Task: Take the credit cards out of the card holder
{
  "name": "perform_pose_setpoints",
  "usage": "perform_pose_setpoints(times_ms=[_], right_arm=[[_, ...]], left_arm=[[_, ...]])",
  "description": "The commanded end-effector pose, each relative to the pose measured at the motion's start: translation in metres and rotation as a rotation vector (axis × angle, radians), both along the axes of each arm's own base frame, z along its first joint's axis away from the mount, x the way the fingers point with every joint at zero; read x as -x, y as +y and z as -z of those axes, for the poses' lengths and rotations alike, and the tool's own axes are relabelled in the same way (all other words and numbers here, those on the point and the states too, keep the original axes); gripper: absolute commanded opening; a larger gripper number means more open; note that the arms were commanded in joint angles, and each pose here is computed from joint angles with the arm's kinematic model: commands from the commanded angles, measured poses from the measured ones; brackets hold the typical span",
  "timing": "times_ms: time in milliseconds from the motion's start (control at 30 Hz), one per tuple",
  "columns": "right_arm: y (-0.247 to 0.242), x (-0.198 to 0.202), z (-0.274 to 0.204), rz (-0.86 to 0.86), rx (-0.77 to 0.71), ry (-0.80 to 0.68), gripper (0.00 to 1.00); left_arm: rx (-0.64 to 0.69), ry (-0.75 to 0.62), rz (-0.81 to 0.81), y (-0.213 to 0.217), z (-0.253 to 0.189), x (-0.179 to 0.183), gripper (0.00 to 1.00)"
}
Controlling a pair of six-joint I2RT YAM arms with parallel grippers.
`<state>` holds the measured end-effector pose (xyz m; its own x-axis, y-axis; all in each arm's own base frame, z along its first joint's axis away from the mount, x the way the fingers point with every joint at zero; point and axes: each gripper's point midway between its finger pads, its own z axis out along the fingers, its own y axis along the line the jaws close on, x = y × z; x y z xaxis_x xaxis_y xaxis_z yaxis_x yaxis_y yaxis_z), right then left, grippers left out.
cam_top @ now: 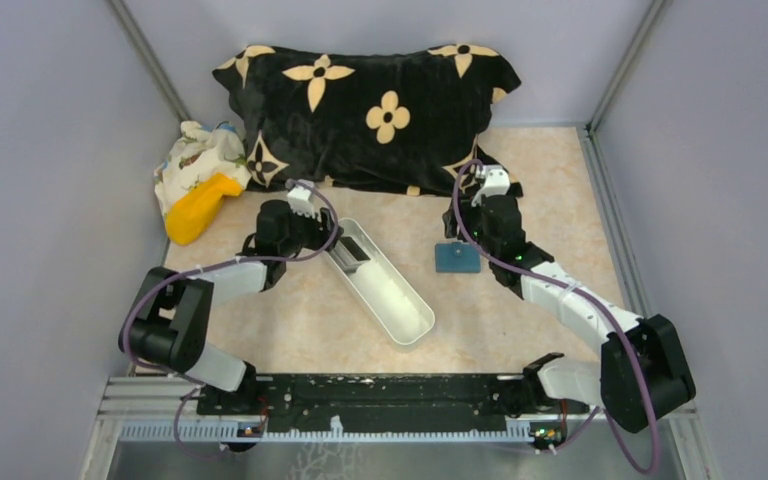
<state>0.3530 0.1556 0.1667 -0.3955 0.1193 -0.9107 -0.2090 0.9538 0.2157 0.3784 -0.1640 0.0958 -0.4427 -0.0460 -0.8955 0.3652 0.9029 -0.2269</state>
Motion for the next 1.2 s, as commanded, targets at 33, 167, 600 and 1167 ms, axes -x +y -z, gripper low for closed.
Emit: perform_pose_setpoints(times_ms=[33,167,600,1167], right_arm=[[-0.001,-0.008,-0.022,0.002,0.011,-0.057,0.61],[-0.004,-0.008,-0.020,0.010,0.024,-0.051,0.62],[-0.009,-0.004,-0.014,0.026,0.035,-0.038,0.62],[-0.012,-0.001,-0.014,0.036,0.030,-0.039,0.62]], left_arm=[[-0.023,-0.205,0.351,-0.042,-0.015,0.004,0.67],[-0.012,-0.180,0.384,-0.044,-0.012,-0.002,0.60],[0.068,-0.109,0.265,-0.016,-0.009,-0.024,0.00],[-0.036,-0.112,-0.135,0.064,-0.018,-0.046,0.00]])
